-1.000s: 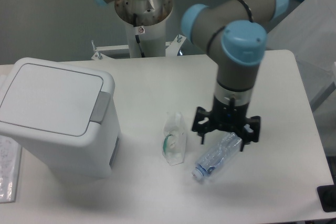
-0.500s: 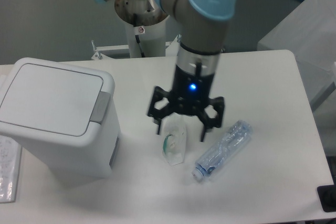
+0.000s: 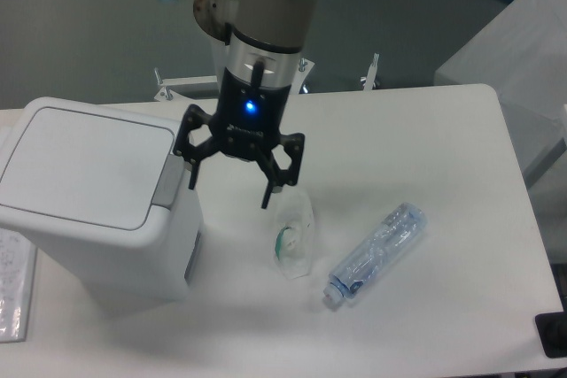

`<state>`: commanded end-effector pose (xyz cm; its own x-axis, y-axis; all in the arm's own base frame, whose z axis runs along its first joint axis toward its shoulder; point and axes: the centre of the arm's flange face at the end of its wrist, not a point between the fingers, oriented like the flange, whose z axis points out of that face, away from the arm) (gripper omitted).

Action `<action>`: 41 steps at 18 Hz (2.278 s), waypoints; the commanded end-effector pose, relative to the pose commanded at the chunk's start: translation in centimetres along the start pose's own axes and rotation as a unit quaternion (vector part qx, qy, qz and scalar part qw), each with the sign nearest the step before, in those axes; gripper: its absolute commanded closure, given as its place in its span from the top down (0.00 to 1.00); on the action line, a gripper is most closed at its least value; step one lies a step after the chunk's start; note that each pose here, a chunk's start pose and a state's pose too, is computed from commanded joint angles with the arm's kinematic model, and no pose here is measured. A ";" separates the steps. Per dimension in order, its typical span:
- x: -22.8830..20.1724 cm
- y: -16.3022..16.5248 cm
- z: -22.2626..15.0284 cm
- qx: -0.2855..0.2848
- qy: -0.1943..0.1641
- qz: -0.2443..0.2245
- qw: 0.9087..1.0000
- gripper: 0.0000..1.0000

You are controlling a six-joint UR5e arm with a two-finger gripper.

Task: Open the trash can
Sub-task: 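Move the gripper over toward the grey tab on the trash can lid, then lower the gripper finger onto the grey tab and press it down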

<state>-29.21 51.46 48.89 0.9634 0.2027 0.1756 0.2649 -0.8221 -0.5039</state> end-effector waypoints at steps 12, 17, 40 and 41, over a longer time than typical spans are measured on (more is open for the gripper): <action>1.3 -0.3 1.3 -0.007 0.012 -0.019 1.000 1.00; 1.4 -0.3 1.5 -0.007 0.016 -0.023 1.000 1.00; 1.5 0.2 2.2 -0.015 0.018 -0.024 0.999 1.00; 1.5 0.2 2.2 -0.015 0.018 -0.025 0.999 1.00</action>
<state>-27.58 52.77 47.18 0.9468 0.2244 0.2308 0.3102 -0.8274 -0.4681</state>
